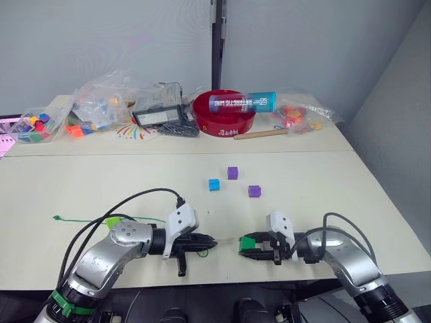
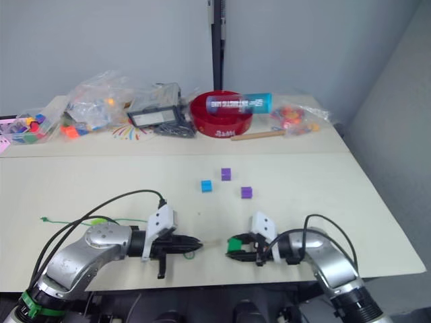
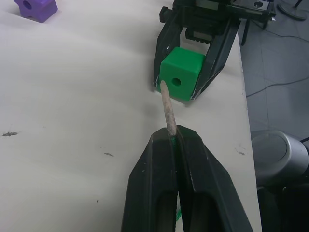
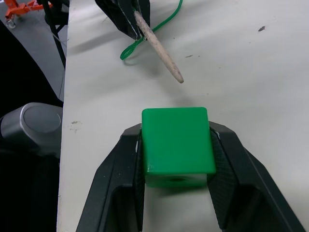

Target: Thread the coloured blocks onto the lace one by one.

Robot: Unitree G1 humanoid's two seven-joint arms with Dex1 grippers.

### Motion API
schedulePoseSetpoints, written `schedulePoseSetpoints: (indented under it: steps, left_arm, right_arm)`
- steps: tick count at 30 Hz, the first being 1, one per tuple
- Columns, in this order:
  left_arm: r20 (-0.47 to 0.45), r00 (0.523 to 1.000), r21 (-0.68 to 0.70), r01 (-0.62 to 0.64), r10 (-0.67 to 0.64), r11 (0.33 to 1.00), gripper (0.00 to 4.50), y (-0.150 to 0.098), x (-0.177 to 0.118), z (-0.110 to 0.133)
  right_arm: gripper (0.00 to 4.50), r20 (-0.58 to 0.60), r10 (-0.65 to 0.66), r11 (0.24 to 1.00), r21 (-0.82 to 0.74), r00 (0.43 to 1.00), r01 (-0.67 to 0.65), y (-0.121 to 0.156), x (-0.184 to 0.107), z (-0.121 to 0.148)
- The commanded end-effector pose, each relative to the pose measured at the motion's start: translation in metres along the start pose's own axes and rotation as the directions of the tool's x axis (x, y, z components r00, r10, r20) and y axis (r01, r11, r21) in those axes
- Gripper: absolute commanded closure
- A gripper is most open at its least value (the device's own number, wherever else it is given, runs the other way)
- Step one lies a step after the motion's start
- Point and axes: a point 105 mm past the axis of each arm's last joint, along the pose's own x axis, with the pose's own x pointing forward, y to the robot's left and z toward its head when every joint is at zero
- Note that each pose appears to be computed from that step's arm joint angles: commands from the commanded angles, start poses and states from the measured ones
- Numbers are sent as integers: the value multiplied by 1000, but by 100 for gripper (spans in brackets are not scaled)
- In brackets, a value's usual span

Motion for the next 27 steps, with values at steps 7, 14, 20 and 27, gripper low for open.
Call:
schedulePoseSetpoints:
  steps: [7,14,20,27]
  left_arm:
    - [17,1000,36,12,-13,999,450,-8,-4,8]
    - [-21,1000,51,6,-5,999,450,-6,0,5]
    - [-72,997,76,16,-11,997,450,-7,3,2]
    - [-67,998,77,20,-15,997,450,-8,10,4]
  right_arm:
    - [128,-31,-44,999,-25,999,43,-3,-3,-8]
    - [27,-17,-77,996,-42,997,76,-6,-11,-4]
    - [27,-2,-84,995,-45,996,84,-9,-11,-4]
    - [209,20,-66,997,-49,998,67,-6,-8,0]
